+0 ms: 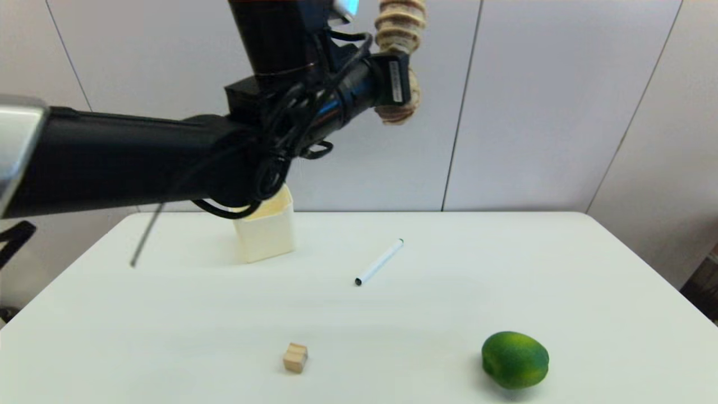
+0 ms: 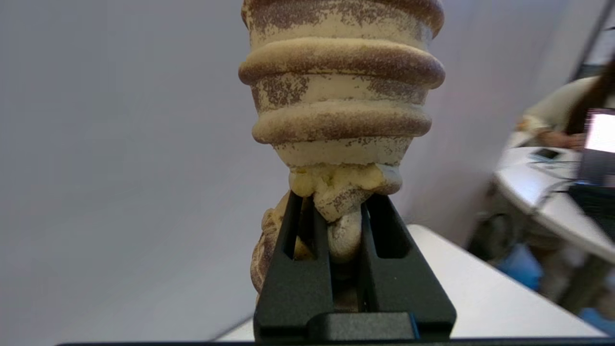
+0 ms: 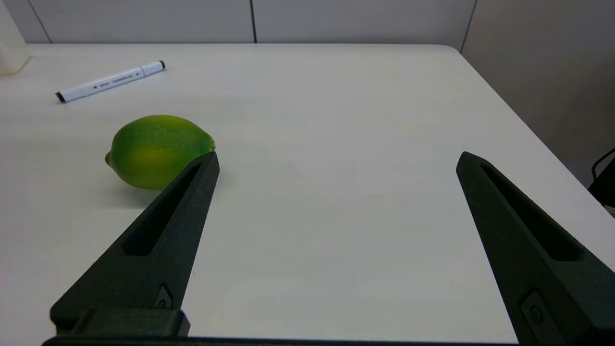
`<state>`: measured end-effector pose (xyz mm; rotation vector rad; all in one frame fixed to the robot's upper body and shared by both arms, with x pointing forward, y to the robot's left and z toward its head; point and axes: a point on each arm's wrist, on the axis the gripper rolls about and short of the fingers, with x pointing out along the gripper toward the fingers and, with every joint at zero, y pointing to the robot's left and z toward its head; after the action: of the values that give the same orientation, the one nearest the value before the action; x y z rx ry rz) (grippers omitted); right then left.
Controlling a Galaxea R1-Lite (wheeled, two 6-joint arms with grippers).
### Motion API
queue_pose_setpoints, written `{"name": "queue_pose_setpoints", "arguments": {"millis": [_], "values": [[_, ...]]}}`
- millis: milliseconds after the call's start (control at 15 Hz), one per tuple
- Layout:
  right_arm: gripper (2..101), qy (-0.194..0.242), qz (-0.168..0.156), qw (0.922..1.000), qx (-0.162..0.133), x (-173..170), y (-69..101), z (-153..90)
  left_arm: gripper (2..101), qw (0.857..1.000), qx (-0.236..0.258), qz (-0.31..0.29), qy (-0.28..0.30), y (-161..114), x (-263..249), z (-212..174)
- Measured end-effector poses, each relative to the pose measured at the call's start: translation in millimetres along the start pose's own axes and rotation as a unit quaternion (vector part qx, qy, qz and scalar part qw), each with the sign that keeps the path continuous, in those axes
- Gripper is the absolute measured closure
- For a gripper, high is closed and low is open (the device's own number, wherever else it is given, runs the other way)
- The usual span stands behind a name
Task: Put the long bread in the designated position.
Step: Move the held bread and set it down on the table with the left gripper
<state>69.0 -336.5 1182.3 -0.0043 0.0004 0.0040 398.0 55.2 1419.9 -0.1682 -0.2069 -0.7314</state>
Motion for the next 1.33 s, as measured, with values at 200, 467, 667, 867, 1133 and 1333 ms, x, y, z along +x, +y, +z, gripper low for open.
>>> {"name": "queue_pose_setpoints", "arguments": {"millis": [200, 467, 667, 867, 1133, 1333], "values": [[4.3, 0.000, 0.000, 1.0000, 0.000, 0.0, 0.0, 0.0, 91.7, 0.998, -0.033, -0.039, 0.023, -35.1, 7.7, -39.7], [4.3, 0.000, 0.000, 1.0000, 0.000, 0.0, 0.0, 0.0, 91.7, 0.991, -0.091, -0.072, 0.073, -71.1, 10.5, -85.0], [4.3, 0.000, 0.000, 1.0000, 0.000, 0.0, 0.0, 0.0, 91.7, 0.985, -0.093, -0.082, 0.120, -85.8, 7.8, -120.7], [4.3, 0.000, 0.000, 1.0000, 0.000, 0.0, 0.0, 0.0, 91.7, 0.977, -0.083, -0.087, 0.176, -94.4, 0.5, -161.6], [4.3, 0.000, 0.000, 1.0000, 0.000, 0.0, 0.0, 0.0, 91.7, 0.968, -0.059, -0.094, 0.224, -101.6, -4.0, -203.0], [4.3, 0.000, 0.000, 1.0000, 0.000, 0.0, 0.0, 0.0, 91.7, 0.964, -0.043, -0.096, 0.243, -103.0, -5.1, -223.5]]}}
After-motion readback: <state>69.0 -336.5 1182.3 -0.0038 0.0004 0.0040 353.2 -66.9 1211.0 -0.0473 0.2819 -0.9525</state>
